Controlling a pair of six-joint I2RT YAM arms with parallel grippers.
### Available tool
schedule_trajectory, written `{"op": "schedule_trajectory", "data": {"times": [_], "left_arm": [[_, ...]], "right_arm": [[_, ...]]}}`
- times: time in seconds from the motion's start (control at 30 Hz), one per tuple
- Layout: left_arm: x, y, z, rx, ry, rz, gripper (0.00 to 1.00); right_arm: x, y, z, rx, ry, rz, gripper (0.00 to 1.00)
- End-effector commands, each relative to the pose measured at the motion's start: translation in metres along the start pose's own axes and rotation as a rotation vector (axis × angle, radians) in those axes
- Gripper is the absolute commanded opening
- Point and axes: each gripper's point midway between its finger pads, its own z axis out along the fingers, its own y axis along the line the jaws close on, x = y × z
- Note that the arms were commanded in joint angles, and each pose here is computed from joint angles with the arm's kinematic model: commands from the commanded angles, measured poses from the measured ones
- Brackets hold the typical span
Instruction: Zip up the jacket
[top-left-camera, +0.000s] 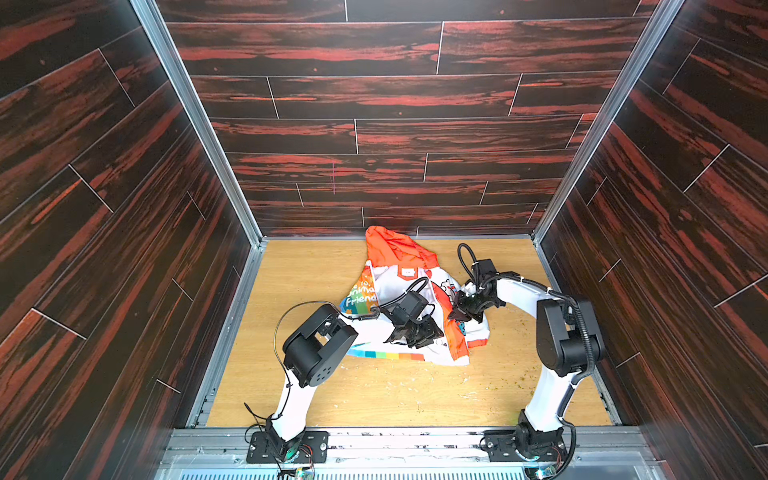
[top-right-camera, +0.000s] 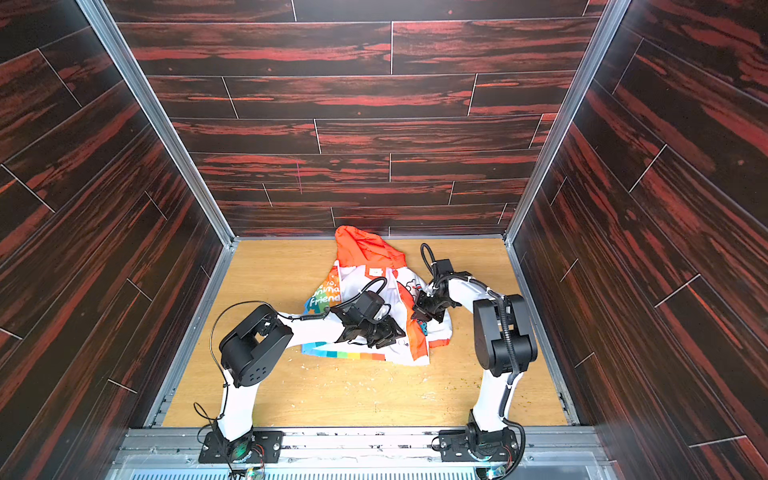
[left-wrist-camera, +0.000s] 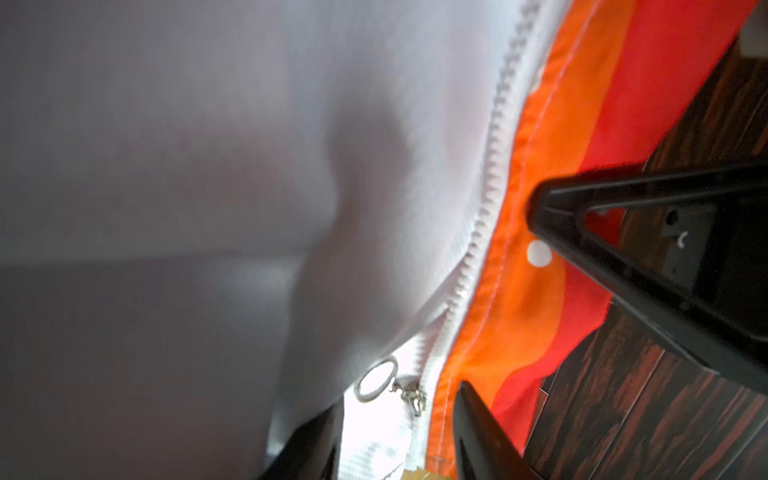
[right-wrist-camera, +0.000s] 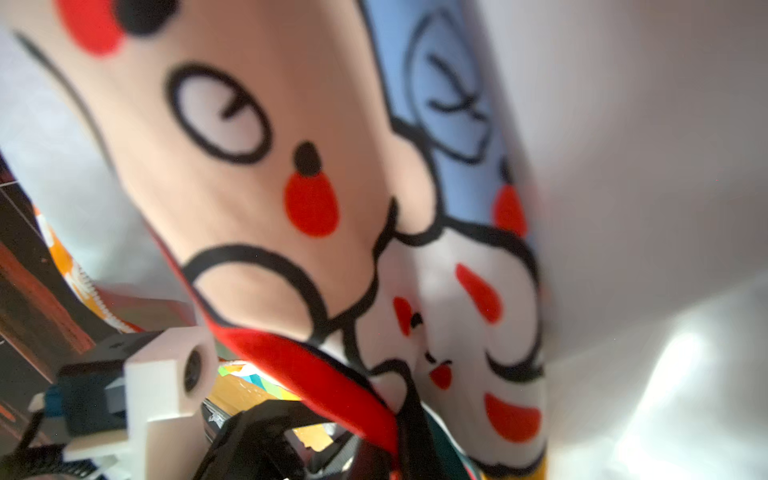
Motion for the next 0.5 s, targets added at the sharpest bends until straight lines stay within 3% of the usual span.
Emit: {"op": "schedule_trajectory", "data": {"times": [0.0, 0.17, 0.33, 0.47], "left_arm": [[-0.004, 0.009, 0.0, -0.021, -0.02, -0.028, 0.43], [-0.003, 0.014, 0.004, -0.044, -0.013, -0.034, 0.41], [-0.003, 0.013, 0.002, -0.06, -0.007, -0.019, 0.41], [-0.004, 0.01, 0.0, -0.058, -0.008, -0.01, 0.41]], "right_arm": [[0.002, -0.009, -0.013, 0.019, -0.015, 0.008, 0.0], [-0.001, -0.023, -0.011, 0.056, -0.018, 0.02, 0.01], [-0.004, -0.029, -0.015, 0.097, -0.035, 0.012, 0.15], [-0.009, -0.024, -0.044, 0.129, -0.11, -0.015, 0.35]]}}
